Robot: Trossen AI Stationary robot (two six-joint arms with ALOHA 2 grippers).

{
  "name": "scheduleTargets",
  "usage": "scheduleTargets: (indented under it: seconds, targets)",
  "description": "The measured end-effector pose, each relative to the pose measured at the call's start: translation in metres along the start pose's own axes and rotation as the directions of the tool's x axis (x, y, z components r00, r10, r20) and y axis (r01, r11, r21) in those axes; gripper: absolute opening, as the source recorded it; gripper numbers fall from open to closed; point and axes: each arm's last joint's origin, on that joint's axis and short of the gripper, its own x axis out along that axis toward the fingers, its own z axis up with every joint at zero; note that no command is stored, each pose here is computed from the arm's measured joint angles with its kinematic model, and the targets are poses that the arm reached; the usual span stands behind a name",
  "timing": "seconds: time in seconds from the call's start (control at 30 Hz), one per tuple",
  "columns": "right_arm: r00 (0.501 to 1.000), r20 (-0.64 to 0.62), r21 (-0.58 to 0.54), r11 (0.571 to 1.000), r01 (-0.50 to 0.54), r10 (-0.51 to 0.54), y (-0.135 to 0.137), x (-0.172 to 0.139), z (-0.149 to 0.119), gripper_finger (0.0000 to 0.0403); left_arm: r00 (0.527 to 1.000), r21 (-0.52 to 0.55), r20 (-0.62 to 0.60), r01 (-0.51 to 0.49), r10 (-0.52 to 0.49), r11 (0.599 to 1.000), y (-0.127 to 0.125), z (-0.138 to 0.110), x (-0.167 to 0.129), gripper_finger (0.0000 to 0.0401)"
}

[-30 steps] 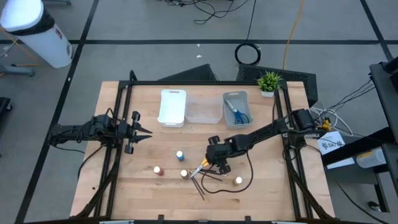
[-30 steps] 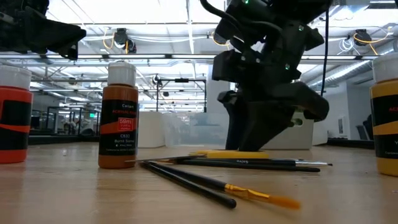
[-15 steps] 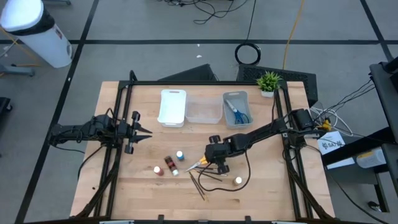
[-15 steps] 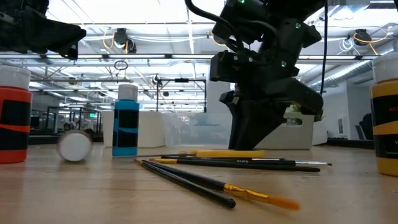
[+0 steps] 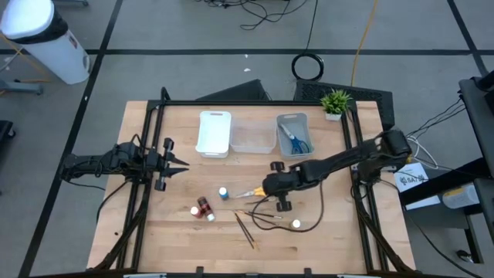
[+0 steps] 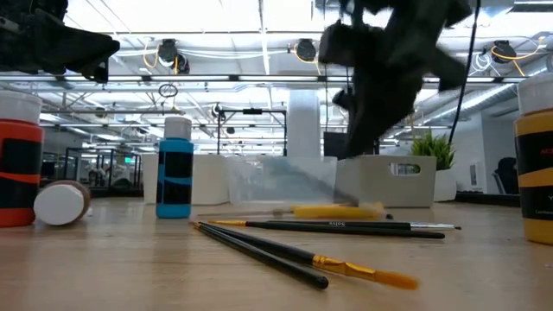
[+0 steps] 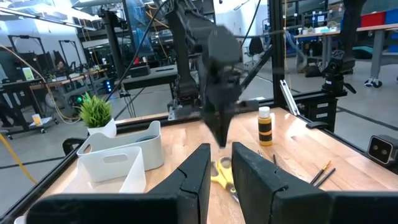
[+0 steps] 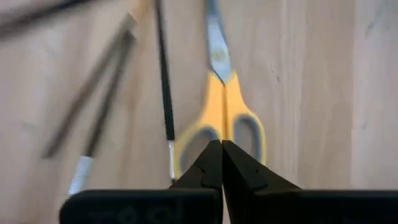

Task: Pick & Place Paint Supplies
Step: Put the yellow scissors in the gray bin

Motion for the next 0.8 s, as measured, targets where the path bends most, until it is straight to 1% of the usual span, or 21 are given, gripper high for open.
scheduleTargets:
  seconds: [0.13,0.2,0.27,0.33,0.4,0.47,0.57,0.7,0.8]
  targets:
    - [0.997,0.077,-0.014,1.0,-0.01,0.011,0.007,-0.021,0.006,0.0005,1.0,0.0,0.0,0.0,0.0,1.0,0.0,0.0,0.0,0.0076]
    - [0.994,0.102,-0.015,0.999,0.034,-0.032,0.009,-0.026,0.007,0.0004,1.0,0.0,0.0,0.0,0.0,1.0,0.0,0.0,0.0,0.0077]
    - [0.987,0.14,0.012,0.997,0.077,-0.078,0.011,-0.025,0.008,0.0003,1.0,0.0,0.0,0.0,0.0,1.0,0.0,0.0,0.0,0.0076]
    - [0.985,0.15,0.032,0.996,0.082,-0.086,0.012,-0.022,0.006,0.0001,1.0,0.0,0.0,-0.001,0.001,1.0,0.0,0.0,0.0,0.0077]
    - [0.984,0.158,0.042,0.996,0.079,-0.084,0.012,-0.018,0.002,0.0011,1.0,0.0,0.0,0.0,0.0,1.0,0.0,0.0,0.0,0.0077]
    - [0.984,0.158,0.041,0.996,0.079,-0.084,0.012,-0.01,-0.004,0.0033,1.0,0.0,0.0,0.0,0.0,1.0,0.0,0.0,0.0,0.0076]
    - [0.99,0.108,0.032,0.996,0.087,-0.09,0.01,0.001,-0.022,0.0086,1.0,0.0,0.001,-0.001,0.001,1.0,0.0,0.0,0.0,0.0077]
    - [0.988,0.123,0.04,0.995,0.093,-0.097,0.005,0.012,-0.041,0.0156,1.0,0.0,0.0,-0.001,0.001,1.0,0.0,0.0,0.0,0.0077]
    - [0.983,0.153,0.085,0.993,0.087,-0.099,0.002,0.018,-0.05,0.0185,1.0,0.0,0.0,0.0,0.0,1.0,0.0,0.0,0.0,0.0077]
